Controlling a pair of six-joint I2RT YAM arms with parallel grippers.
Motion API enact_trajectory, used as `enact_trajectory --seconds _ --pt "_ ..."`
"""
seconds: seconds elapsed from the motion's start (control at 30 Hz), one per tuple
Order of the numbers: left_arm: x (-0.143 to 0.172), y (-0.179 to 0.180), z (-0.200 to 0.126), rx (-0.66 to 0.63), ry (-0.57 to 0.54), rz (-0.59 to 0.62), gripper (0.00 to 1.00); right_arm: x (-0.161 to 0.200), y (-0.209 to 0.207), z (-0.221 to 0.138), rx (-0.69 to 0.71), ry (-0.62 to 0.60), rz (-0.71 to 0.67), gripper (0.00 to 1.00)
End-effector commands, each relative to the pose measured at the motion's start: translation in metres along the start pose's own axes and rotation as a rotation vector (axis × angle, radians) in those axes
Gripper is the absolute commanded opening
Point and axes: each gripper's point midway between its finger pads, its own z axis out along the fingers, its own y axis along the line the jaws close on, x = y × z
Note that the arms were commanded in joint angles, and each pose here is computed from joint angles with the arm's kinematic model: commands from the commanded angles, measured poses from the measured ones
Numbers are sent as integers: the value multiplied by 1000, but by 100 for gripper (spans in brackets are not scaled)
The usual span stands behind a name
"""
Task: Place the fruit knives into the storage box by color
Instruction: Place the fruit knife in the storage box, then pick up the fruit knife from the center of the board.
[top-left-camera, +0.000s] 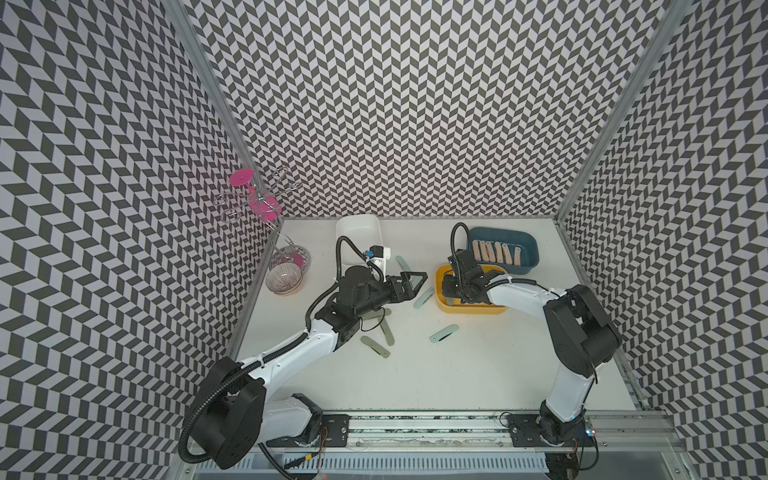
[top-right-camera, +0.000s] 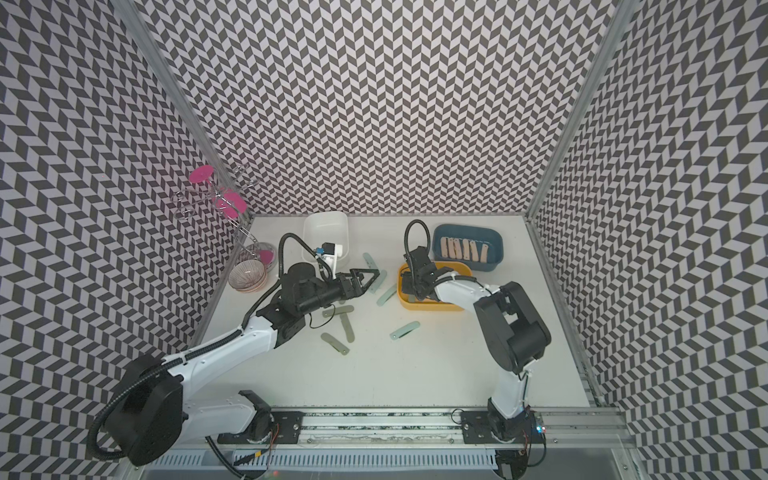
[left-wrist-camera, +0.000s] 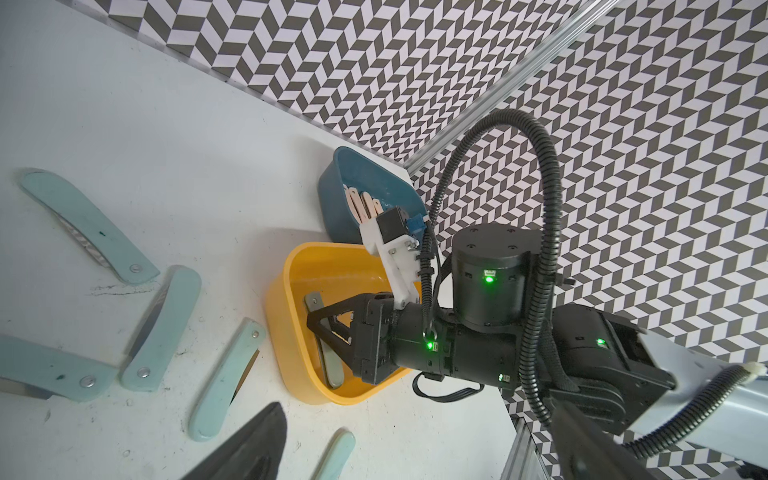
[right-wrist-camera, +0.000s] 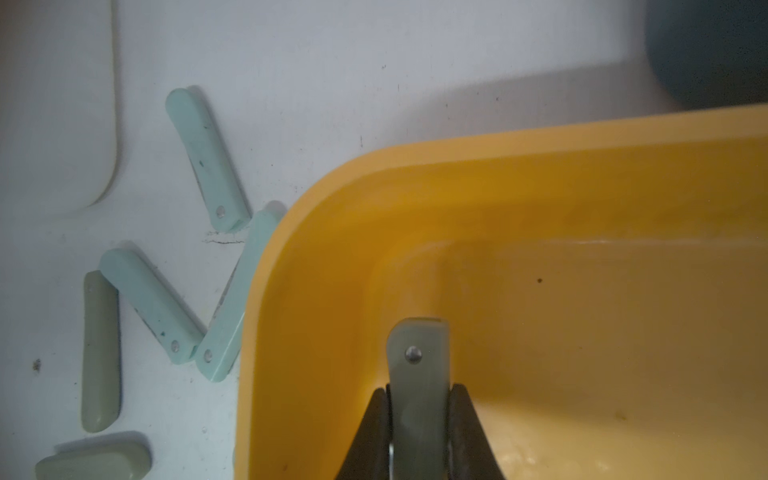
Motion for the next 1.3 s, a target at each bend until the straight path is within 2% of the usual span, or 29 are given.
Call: enact_trajectory --seconds 0.0,0.2,0.5,0.63,0.97,1.17,1.27 --pt "-15 -15 1 46 -33 13 100 -19 11 7 -38 -52 4 14" --pt "-13 -12 1 42 -29 4 100 -16 10 17 -42 -43 23 16" --pt "-8 -9 -3 34 -25 -4 100 -14 4 22 -37 -28 38 34" --pt "-8 -7 -7 16 -30 2 100 -28 2 6 -50 -56 41 38" --pt "-12 -1 -20 -52 -54 43 100 -73 14 -62 -135 -185 29 46" --pt "-12 19 -38 -142 -72 49 100 -76 34 -96 -242 -213 -22 53" --pt "-14 32 -53 -196 -95 45 100 -71 46 -110 -274 -226 -52 61"
